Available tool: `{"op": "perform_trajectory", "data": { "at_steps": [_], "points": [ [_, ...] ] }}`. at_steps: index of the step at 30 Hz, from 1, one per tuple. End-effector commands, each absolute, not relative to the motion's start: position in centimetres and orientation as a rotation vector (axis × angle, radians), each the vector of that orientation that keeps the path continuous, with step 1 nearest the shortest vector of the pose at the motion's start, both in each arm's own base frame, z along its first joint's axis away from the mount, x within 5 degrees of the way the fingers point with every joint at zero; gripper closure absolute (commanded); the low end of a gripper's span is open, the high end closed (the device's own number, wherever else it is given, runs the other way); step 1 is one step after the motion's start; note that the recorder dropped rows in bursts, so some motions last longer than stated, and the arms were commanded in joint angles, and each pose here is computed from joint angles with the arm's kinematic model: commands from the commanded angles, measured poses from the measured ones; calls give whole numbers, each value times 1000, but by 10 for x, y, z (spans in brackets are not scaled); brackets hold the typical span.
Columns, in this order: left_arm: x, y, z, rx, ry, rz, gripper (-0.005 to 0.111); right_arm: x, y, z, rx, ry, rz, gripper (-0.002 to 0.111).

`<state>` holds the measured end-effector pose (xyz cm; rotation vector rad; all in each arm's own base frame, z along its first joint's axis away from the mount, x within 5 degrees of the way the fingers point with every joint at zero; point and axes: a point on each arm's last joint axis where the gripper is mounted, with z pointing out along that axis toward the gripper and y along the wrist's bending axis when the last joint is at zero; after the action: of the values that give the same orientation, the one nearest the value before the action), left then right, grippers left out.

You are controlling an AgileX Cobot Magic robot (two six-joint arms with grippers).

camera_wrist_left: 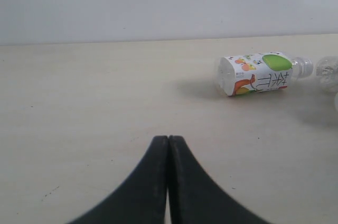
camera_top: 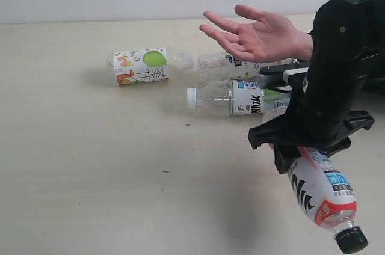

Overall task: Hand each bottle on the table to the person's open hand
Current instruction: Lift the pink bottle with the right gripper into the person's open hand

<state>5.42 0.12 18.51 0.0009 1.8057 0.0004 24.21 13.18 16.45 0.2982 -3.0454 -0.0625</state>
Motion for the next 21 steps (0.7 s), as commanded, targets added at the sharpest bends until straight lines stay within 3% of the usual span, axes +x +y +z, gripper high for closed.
{"op": "perform_trajectory", "data": {
  "at_steps": [1,8,13,16,21],
  "points": [
    [54,1,185,-5,1801,-4,104,233,127,200,347,-3118,-100,108],
    [54,1,185,-5,1801,-4,104,223,119,270,421,-3340,-214,108],
    [54,1,185,-5,1801,-4,104,256,133,320,481,-3503,-268,108],
    [54,1,185,-5,1801,-4,104,282,142,334,487,-3542,-240,108],
    [54,1,185,-5,1801,-4,104,320,157,327,473,-3519,-199,108]
  ]
}}
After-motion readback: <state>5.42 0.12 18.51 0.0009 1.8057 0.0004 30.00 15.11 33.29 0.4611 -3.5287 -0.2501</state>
